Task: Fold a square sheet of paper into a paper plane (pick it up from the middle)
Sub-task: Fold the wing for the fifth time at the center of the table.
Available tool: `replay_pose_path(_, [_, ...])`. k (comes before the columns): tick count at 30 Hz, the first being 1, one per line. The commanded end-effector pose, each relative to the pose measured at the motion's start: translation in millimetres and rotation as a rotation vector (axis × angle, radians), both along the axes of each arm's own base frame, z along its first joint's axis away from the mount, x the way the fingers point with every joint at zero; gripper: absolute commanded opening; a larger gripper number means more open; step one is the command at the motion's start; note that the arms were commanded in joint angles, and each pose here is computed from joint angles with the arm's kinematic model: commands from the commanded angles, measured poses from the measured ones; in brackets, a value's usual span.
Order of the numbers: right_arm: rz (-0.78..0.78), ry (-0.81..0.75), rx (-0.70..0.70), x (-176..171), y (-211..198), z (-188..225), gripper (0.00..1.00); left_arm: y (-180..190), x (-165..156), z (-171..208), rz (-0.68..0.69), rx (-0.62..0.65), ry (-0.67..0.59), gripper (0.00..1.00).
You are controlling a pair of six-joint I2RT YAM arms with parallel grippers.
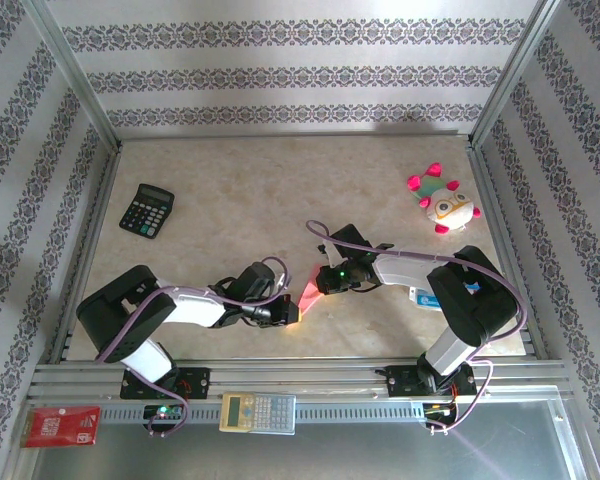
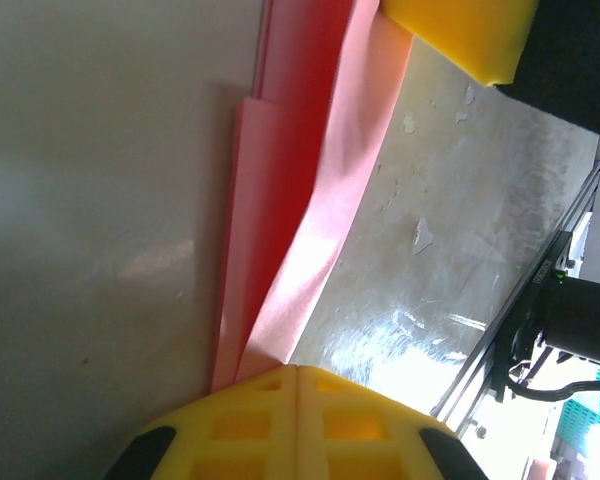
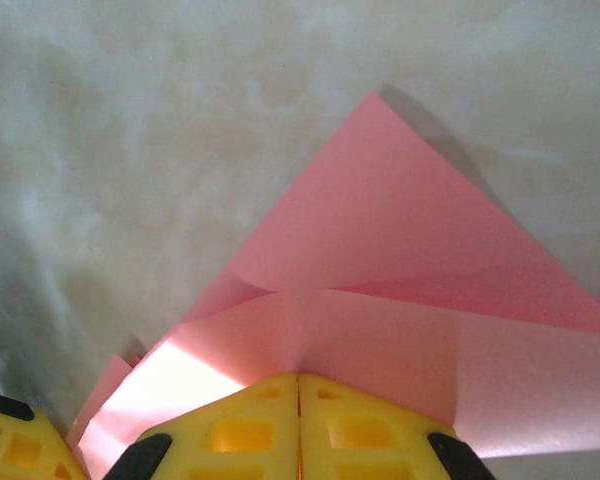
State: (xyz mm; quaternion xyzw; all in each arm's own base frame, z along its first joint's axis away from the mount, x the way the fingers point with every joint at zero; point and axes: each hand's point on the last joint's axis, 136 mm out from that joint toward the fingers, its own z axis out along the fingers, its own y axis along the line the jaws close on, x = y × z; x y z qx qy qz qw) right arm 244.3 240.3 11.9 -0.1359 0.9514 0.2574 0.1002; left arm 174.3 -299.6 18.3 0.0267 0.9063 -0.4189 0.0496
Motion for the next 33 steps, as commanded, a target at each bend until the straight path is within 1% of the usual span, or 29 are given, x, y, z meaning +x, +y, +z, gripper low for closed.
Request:
replay_pose_path(1, [-0.056, 0.074, -0.165, -12, -35, -35, 0.08, 27, -30, -28, 0.001, 0.107, 0.129, 0.07])
replay_pose_path(10, [-0.055, 0.076, -0.166, -12, -35, -35, 0.07, 34, -40, -29, -0.015, 0.139, 0.14, 0.06])
replay_pose_path(24, [-0.058, 0.078, -0.165, -11, -36, -35, 0.07, 54, -59, -37, -0.101, 0.284, 0.163, 0.04])
replay_pose_path(33, [-0.056, 0.078, -0.164, -11, -35, -35, 0.07, 62, -69, -34, -0.14, 0.316, 0.179, 0.03])
